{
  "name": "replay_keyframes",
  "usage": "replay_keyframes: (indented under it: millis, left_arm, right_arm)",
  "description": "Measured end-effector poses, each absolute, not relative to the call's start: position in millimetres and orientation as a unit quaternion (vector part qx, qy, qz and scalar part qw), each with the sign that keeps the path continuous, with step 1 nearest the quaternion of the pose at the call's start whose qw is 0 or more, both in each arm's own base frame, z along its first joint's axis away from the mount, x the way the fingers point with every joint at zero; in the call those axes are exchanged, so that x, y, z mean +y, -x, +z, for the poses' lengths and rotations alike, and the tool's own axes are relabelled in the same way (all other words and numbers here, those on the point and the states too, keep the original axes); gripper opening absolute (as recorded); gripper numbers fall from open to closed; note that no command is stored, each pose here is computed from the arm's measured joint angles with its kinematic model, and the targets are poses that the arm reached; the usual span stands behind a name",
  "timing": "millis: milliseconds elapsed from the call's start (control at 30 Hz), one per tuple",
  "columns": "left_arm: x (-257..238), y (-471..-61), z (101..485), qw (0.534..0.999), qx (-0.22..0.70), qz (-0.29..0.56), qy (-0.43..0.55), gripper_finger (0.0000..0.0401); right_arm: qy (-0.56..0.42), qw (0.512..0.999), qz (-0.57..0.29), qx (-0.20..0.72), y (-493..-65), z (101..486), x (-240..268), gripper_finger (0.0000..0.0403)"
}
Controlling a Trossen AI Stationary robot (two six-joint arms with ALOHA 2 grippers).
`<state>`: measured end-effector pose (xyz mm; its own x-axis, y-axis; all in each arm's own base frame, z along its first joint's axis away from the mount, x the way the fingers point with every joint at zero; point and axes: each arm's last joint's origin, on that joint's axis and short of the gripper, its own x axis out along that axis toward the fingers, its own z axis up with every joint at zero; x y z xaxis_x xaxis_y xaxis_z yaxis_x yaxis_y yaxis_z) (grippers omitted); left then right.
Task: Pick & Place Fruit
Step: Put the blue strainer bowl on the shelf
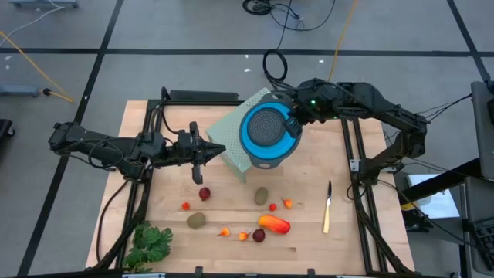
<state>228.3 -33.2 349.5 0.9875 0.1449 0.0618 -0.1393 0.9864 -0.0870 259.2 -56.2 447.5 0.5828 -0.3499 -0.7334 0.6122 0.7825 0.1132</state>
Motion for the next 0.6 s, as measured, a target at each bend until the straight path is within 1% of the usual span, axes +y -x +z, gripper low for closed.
replay_keyframes:
  millis: [67, 167, 300, 467, 600]
  left_arm:
    - [-31.5, -228.7, 349.5, 0.996, -0.035, 0.065, 0.059, 0.0029]
    - [-28.7, -229.3, 349.5, 0.995, -0.036, 0.057, 0.078, 0.0057]
    - [-24.0, -229.9, 349.5, 0.993, -0.037, 0.063, 0.092, 0.0117]
    - [-18.3, -230.3, 349.5, 0.992, -0.038, 0.083, 0.082, 0.0198]
    - [-14.6, -230.4, 350.2, 0.992, -0.040, 0.101, 0.056, 0.0245]
  right_arm:
    - [-0.176, 0.871, -0.274, 0.367, -262.9, 442.1, -56.9, 0.0009]
    - [-0.168, 0.875, -0.270, 0.365, -269.3, 434.1, -58.2, 0.0011]
    - [-0.164, 0.878, -0.268, 0.362, -275.7, 425.5, -59.4, 0.0017]
    - [-0.153, 0.883, -0.269, 0.352, -278.6, 425.3, -60.3, 0.0010]
    - [-0.133, 0.885, -0.294, 0.336, -279.8, 427.5, -62.3, 0.0010]
